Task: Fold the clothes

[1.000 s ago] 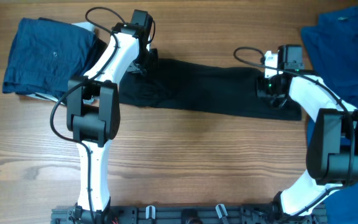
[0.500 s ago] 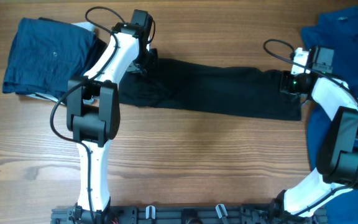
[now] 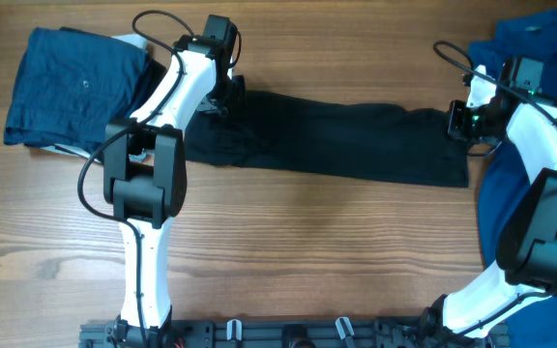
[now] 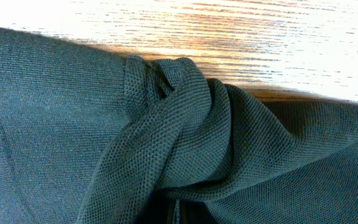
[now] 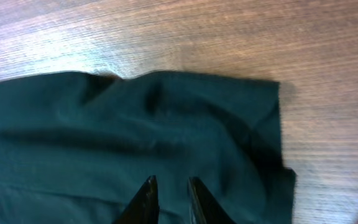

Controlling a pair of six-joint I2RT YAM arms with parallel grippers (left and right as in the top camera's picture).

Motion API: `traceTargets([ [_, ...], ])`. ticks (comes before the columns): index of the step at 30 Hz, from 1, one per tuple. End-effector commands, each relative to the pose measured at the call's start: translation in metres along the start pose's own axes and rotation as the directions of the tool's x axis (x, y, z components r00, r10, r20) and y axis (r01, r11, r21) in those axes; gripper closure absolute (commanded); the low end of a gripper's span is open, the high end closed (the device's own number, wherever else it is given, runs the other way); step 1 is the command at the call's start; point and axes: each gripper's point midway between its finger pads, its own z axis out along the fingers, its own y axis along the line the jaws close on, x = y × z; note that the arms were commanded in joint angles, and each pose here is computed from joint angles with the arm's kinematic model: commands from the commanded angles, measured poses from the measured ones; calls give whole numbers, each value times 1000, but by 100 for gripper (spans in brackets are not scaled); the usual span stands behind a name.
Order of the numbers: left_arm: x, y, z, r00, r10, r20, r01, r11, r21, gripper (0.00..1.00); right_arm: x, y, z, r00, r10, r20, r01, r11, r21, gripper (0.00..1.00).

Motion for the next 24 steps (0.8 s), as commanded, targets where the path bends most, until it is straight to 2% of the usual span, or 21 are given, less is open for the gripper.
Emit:
traceTargets([
  [1,1,18,8,1000,-20,-8,20,998,-54,96,25,3,19,999,23,-31,-25,999,-45,84],
  [2,2,19,8,1000,-20,-9,19,998,-55,96,35,-3,27,999,27,-43,-28,999,-16,84],
  [5,2,19,8,1000,-20,-10,19,998,-55,96,55,-44,36,996,80,-47,-69,976,205,83],
  [7,2,19,8,1000,-20,-12,19,998,-56,96,55,-62,32,993,118,-23,-105,944,313,84],
  [8,2,19,7,1000,-20,-11,19,998,-56,96,50,-63,29,993,118,-11,-109,941,319,83],
  [11,-7,16,-11,999,-20,32,21,999,-41,96,1,-36,-10,993,55,103,-77,970,231,73],
  [13,-23,9,-48,993,-19,119,20,1000,-10,96,-33,23,-52,969,-103,224,95,994,48,64],
  [14,-31,5,-76,984,-19,179,18,1000,11,96,-42,75,-78,923,-230,308,259,964,-58,60],
  [15,-36,2,-99,974,-20,225,14,1000,27,93,-40,98,-86,901,-281,330,326,941,-87,60],
  [17,-42,3,-137,953,-31,300,16,999,52,83,-26,150,-87,833,-433,344,497,859,-122,60],
  [19,-48,27,-202,906,-86,414,57,995,83,55,7,223,-66,704,-627,334,700,692,-177,60],
  [20,-49,37,-215,895,-104,434,73,993,87,44,16,242,-56,661,-673,332,745,643,-178,60],
  [23,-48,91,-245,861,-196,470,179,981,82,11,33,274,-17,581,-758,298,812,566,-143,62],
  [24,-45,112,-246,857,-231,461,223,972,72,1,45,287,3,530,-797,290,848,506,-158,64],
])
